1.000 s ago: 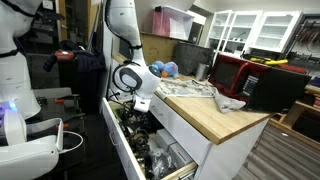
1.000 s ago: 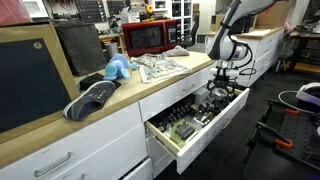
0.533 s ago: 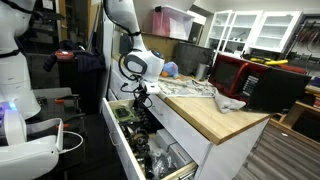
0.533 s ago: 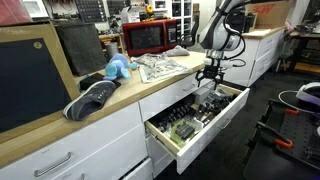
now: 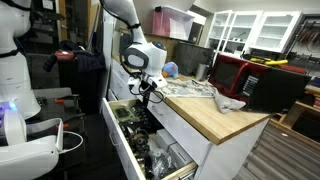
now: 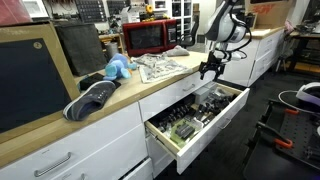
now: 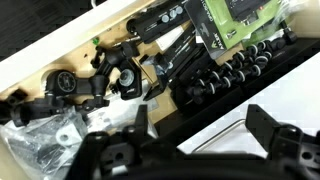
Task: Open the right second drawer of the cabinet to the left
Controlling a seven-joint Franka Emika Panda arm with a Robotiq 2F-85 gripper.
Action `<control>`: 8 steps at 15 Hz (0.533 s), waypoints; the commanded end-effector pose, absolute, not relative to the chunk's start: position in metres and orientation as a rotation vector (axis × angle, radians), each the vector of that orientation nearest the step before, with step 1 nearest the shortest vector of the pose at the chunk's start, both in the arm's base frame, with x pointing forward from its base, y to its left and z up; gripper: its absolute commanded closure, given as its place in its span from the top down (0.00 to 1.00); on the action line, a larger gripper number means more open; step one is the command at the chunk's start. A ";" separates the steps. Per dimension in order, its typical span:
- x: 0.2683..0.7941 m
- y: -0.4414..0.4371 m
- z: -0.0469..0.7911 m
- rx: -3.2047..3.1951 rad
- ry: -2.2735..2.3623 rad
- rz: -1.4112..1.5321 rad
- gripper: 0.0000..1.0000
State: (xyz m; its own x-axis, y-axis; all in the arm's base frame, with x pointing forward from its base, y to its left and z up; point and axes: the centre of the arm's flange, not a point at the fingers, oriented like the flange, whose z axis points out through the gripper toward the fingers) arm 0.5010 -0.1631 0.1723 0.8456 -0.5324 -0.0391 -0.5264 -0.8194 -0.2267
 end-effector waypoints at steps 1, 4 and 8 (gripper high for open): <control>0.496 -0.170 0.175 -2.805 0.770 -0.046 1.00; 0.493 -0.176 0.174 -2.804 0.774 -0.045 1.00; 0.496 -0.170 0.156 -2.844 0.791 -0.052 1.00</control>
State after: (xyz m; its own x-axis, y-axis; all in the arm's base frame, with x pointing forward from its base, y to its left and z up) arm 0.4942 -0.1711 0.1718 0.8636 -0.5029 -0.0361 -0.4970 -0.8370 -0.2291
